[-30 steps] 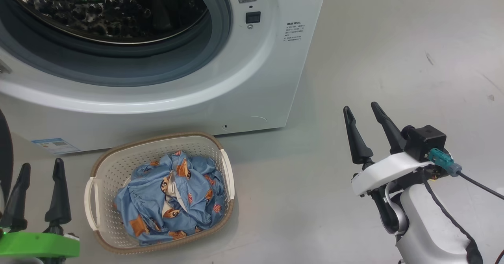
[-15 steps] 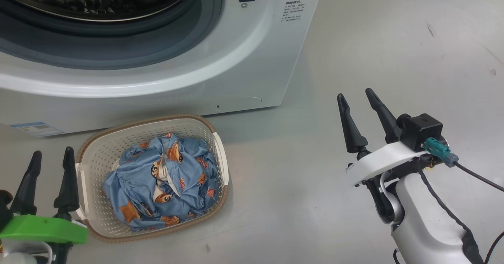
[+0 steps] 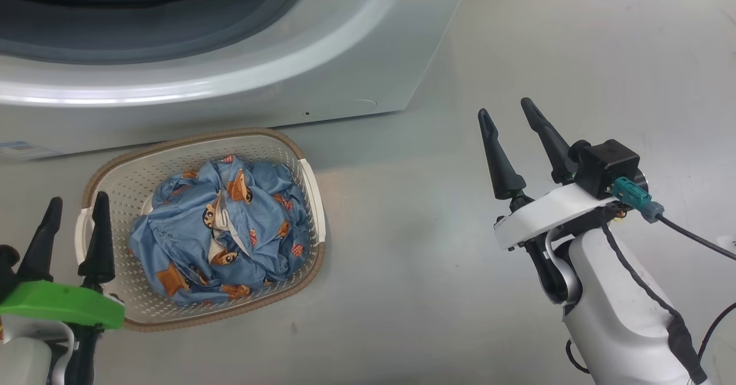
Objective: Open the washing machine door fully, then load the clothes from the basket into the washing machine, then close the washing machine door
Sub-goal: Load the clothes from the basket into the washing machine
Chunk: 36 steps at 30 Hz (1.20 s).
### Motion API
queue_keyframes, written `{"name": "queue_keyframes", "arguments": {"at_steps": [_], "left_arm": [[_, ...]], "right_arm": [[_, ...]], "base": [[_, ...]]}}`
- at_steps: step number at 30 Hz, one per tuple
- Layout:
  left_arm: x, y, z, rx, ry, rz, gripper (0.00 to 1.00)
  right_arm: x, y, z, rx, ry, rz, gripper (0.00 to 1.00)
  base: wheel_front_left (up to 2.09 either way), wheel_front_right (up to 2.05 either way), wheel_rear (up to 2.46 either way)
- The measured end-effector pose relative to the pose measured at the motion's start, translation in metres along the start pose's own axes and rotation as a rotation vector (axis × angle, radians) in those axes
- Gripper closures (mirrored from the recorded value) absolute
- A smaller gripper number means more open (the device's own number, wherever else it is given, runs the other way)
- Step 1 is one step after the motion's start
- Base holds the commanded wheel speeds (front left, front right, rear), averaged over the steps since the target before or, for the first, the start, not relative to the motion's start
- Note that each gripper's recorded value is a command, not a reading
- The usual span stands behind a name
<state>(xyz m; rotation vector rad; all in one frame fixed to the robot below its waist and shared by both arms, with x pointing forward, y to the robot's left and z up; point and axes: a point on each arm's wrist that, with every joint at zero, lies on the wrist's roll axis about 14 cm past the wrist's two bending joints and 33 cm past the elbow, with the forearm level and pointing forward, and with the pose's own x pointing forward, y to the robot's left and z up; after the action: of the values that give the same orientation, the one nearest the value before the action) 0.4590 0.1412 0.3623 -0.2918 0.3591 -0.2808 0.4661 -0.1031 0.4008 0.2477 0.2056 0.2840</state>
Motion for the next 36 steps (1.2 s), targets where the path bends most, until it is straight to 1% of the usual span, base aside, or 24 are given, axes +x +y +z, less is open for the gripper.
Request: {"name": "queue_keyframes", "arguments": {"at_steps": [7,13,18,22,27,36], "left_arm": [[0.021,0.006,-0.032,-0.019,0.092,-0.002,0.00],[0.034,0.004,-0.061,-0.021,0.180,-0.027,0.00],[0.042,0.003,-0.087,-0.025,0.263,-0.046,0.00],[0.052,0.005,-0.102,-0.045,0.305,-0.048,0.00],[0.060,0.004,-0.118,-0.045,0.355,-0.062,0.00],[0.076,0.003,-0.153,-0.067,0.455,-0.077,0.00]], "right_arm": [[0.011,-0.007,-0.019,0.007,0.036,-0.013,0.00],[0.021,-0.010,-0.030,0.013,0.053,-0.013,0.00],[0.024,-0.015,-0.040,0.018,0.074,-0.020,0.00],[0.027,-0.019,-0.046,0.018,0.084,-0.025,0.00],[0.029,-0.022,-0.050,0.013,0.091,-0.027,0.00],[0.028,-0.036,-0.063,0.003,0.119,-0.057,0.00]], "base": [[0.00,0.00,0.00],[0.00,0.00,0.00],[0.00,0.00,0.00],[0.00,0.00,0.00],[0.00,0.00,0.00],[0.00,0.00,0.00]]}}
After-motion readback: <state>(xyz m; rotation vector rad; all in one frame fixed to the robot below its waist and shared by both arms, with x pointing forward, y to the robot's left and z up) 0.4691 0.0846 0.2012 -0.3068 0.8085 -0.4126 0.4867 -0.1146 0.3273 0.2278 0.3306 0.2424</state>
